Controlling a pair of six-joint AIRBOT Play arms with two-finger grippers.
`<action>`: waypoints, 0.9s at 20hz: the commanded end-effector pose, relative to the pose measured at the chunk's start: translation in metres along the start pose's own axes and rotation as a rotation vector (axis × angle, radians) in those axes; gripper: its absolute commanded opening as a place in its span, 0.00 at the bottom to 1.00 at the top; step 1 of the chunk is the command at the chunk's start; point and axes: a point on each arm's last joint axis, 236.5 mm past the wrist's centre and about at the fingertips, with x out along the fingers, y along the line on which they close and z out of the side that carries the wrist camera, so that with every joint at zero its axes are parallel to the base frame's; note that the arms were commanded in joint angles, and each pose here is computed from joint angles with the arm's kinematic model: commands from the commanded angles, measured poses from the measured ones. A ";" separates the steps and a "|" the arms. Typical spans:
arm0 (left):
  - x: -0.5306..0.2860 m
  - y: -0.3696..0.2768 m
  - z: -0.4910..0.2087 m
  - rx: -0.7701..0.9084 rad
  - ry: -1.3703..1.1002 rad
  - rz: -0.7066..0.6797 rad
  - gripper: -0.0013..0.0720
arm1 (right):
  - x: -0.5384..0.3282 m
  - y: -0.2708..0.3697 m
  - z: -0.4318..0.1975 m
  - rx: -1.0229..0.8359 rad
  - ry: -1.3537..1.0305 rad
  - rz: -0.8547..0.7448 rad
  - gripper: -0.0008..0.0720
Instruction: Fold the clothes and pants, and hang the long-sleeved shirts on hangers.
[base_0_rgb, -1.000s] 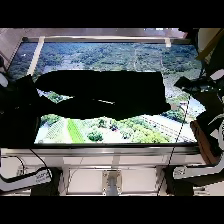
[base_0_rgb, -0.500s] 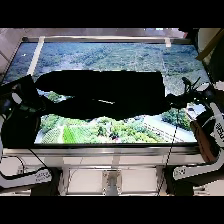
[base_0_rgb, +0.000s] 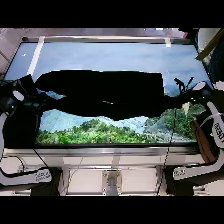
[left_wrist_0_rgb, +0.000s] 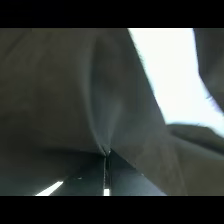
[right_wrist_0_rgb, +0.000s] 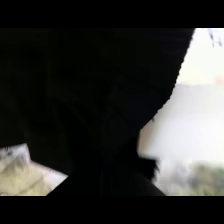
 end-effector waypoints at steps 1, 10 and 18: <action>-0.058 -0.010 0.058 0.094 -0.194 0.009 0.02 | -0.065 -0.010 -0.005 -0.030 -0.032 -0.071 0.05; -0.143 0.029 0.022 0.238 -0.178 0.189 0.02 | -0.170 -0.032 -0.044 0.087 -0.158 -0.119 0.05; -0.066 0.089 -0.072 0.282 -0.009 0.282 0.02 | -0.075 -0.085 -0.109 0.246 0.001 -0.170 0.05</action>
